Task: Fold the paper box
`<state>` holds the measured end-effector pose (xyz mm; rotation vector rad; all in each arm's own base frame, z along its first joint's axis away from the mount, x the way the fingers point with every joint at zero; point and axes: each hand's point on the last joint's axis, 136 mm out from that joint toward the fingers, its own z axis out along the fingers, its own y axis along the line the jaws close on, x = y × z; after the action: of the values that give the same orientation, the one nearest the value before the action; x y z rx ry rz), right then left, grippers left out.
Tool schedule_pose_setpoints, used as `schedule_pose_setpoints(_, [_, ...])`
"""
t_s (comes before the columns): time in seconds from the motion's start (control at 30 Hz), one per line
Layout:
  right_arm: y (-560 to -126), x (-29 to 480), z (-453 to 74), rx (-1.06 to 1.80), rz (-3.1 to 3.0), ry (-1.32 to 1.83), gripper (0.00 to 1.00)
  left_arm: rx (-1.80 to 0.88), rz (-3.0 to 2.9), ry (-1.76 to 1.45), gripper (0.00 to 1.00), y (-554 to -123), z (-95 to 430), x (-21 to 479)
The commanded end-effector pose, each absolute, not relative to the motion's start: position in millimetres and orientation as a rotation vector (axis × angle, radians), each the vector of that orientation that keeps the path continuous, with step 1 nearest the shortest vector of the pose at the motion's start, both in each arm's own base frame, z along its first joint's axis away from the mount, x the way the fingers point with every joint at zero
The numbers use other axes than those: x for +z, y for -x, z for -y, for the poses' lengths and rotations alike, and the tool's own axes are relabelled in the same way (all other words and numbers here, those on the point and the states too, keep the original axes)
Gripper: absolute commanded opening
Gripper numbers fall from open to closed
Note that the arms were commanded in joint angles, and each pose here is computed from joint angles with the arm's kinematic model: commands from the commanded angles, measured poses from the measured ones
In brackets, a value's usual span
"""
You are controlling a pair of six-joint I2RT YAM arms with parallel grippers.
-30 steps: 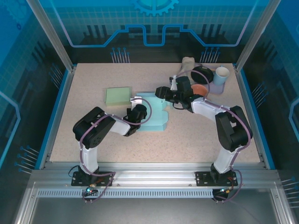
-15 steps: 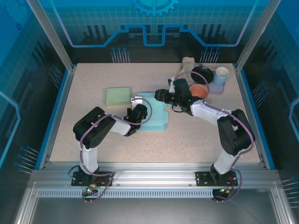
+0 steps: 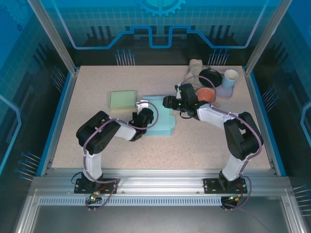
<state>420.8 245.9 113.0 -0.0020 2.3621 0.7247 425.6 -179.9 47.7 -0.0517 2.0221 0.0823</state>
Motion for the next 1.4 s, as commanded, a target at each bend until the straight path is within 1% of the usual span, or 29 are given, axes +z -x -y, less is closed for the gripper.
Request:
schedule_pose_setpoints(0.0, [-423,121,-265,0.829,-2.345,0.038,0.61,0.111,-2.052,0.018,0.13,-425,183,38])
schedule_pose_setpoints(0.2, [-423,135,-291,1.050,-2.256,0.075,0.61,0.116,-2.053,0.016,0.13,-425,182,37])
schedule_pose_setpoints(0.33, [-423,146,-293,1.104,-2.162,0.081,0.61,0.114,-2.054,0.015,0.13,-425,183,37])
schedule_pose_setpoints(0.43, [-420,142,-283,1.035,-2.167,0.075,0.61,0.123,-2.057,0.020,0.13,-425,182,37])
schedule_pose_setpoints(0.67, [-402,106,-248,0.630,-2.251,0.146,0.61,0.149,-2.071,0.031,0.13,-428,181,36])
schedule_pose_setpoints(0.73, [-402,98,-244,0.572,-2.247,0.163,0.61,0.149,-2.071,0.032,0.13,-428,181,36])
schedule_pose_setpoints(0.87, [-409,80,-240,0.489,-2.268,0.196,0.61,0.150,-2.075,0.027,0.13,-428,181,36])
schedule_pose_setpoints(1.0, [-421,73,-234,0.433,-2.238,0.185,0.61,0.151,-2.074,0.026,0.13,-428,181,36])
schedule_pose_setpoints(1.27, [-428,57,-239,0.455,-2.229,0.200,0.61,0.149,-2.073,0.025,0.13,-428,181,36])
schedule_pose_setpoints(1.37, [-429,52,-228,0.391,-2.229,0.156,0.61,0.149,-2.073,0.027,0.13,-428,181,36])
